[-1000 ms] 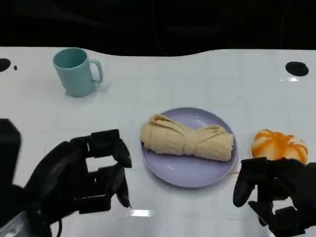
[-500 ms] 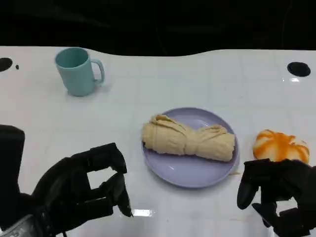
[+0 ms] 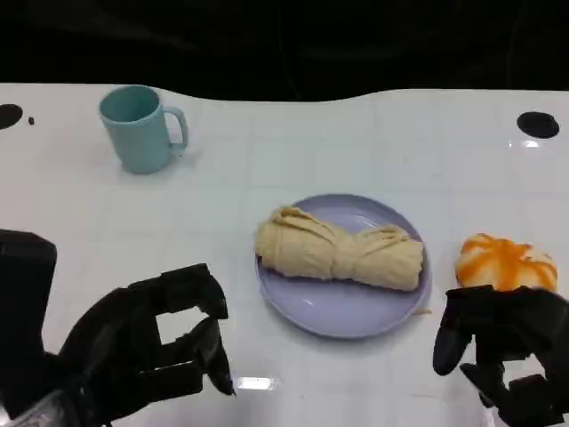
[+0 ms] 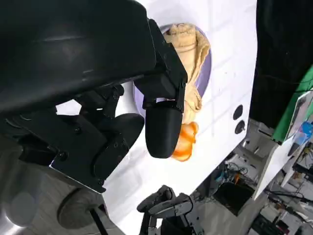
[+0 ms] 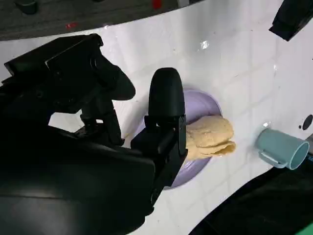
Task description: Grasp the towel on the left side of the plate with the left hand and place it into the plate.
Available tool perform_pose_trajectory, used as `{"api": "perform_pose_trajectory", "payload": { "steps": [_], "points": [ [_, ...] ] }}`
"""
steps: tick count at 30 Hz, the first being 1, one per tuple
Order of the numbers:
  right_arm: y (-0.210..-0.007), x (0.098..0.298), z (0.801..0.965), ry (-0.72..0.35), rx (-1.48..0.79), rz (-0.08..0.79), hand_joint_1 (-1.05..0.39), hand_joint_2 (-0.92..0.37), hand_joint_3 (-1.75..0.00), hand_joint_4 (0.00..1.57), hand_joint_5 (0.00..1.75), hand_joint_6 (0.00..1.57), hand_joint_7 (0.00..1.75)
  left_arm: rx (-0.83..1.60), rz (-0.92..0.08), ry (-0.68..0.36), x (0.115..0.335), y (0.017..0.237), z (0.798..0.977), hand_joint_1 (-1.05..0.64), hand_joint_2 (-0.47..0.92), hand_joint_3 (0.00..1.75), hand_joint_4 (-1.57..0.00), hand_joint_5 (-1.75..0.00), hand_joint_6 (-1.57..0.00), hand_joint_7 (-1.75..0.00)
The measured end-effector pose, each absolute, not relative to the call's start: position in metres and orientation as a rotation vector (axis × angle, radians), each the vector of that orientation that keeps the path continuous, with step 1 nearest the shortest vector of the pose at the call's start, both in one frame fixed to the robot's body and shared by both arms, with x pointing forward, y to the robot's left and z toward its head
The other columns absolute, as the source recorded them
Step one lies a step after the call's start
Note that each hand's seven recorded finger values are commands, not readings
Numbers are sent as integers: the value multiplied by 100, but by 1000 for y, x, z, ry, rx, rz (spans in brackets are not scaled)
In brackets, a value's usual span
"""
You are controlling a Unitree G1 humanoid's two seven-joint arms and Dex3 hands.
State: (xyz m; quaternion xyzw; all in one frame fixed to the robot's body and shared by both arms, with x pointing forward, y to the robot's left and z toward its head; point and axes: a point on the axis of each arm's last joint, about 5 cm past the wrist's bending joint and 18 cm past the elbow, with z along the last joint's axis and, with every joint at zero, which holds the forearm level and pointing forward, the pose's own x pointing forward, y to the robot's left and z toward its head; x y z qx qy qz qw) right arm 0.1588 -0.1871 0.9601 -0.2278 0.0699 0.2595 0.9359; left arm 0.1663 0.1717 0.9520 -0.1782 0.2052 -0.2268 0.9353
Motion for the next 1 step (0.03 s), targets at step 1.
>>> {"api": "perform_pose_trajectory", "payload": {
  "steps": [1],
  "points": [
    [-187,159,960,143,-465,530,4,-57,-109,72,174,69,143,-364,-462,422,167,172,951,-9,54,136,-80,-175,-70,-172]
  ]
}}
